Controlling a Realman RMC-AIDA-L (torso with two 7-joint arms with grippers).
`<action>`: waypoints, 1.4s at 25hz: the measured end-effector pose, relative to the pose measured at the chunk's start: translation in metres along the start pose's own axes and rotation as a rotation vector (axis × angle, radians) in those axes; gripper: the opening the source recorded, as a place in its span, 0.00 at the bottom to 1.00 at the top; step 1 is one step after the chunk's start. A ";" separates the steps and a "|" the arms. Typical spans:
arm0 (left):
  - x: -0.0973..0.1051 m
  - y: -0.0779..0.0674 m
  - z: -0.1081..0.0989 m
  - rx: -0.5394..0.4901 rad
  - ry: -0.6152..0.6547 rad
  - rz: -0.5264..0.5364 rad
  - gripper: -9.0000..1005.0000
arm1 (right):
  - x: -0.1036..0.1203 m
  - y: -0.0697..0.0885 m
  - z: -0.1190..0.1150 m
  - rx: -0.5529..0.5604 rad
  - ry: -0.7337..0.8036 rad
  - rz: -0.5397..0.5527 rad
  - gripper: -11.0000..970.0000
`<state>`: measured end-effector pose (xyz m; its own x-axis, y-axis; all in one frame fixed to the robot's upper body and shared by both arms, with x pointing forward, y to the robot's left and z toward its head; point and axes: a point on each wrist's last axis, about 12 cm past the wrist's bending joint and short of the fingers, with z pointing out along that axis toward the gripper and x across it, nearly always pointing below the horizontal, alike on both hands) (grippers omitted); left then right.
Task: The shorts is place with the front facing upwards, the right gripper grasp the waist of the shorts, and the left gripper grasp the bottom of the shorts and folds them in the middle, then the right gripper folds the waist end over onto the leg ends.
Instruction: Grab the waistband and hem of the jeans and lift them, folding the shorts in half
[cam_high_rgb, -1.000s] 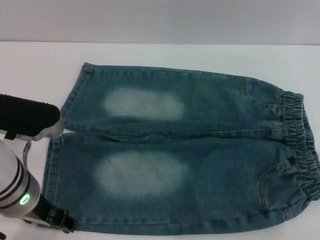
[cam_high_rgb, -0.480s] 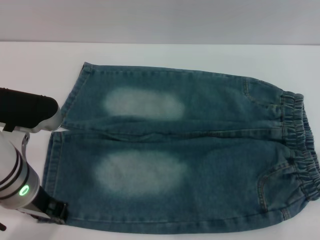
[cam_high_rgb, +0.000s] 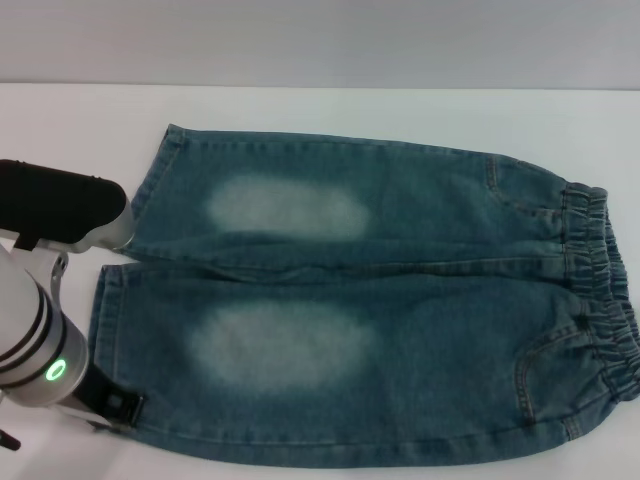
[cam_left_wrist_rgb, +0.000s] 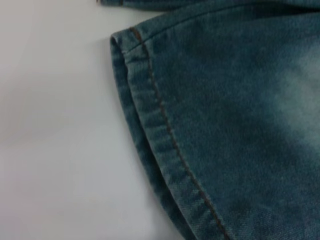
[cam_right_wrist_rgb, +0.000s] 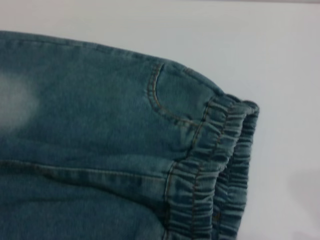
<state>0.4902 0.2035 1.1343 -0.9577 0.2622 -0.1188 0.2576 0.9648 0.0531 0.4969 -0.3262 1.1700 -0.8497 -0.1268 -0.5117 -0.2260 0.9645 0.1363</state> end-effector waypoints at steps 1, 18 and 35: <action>0.000 0.000 0.000 0.000 0.000 0.000 0.23 | 0.001 0.000 -0.001 -0.002 0.006 0.001 0.85; -0.007 -0.006 -0.013 0.015 -0.051 0.029 0.11 | 0.030 -0.007 0.002 -0.053 0.151 0.071 0.85; -0.008 -0.009 -0.015 0.022 -0.070 0.046 0.11 | 0.035 -0.009 0.017 -0.101 0.164 0.079 0.82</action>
<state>0.4935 0.1920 1.1495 -0.9337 0.3061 -0.1856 0.3044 0.9518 0.0382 0.4770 -0.3352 1.1360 -0.9309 -0.0953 -0.3526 -0.1950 0.9459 0.2593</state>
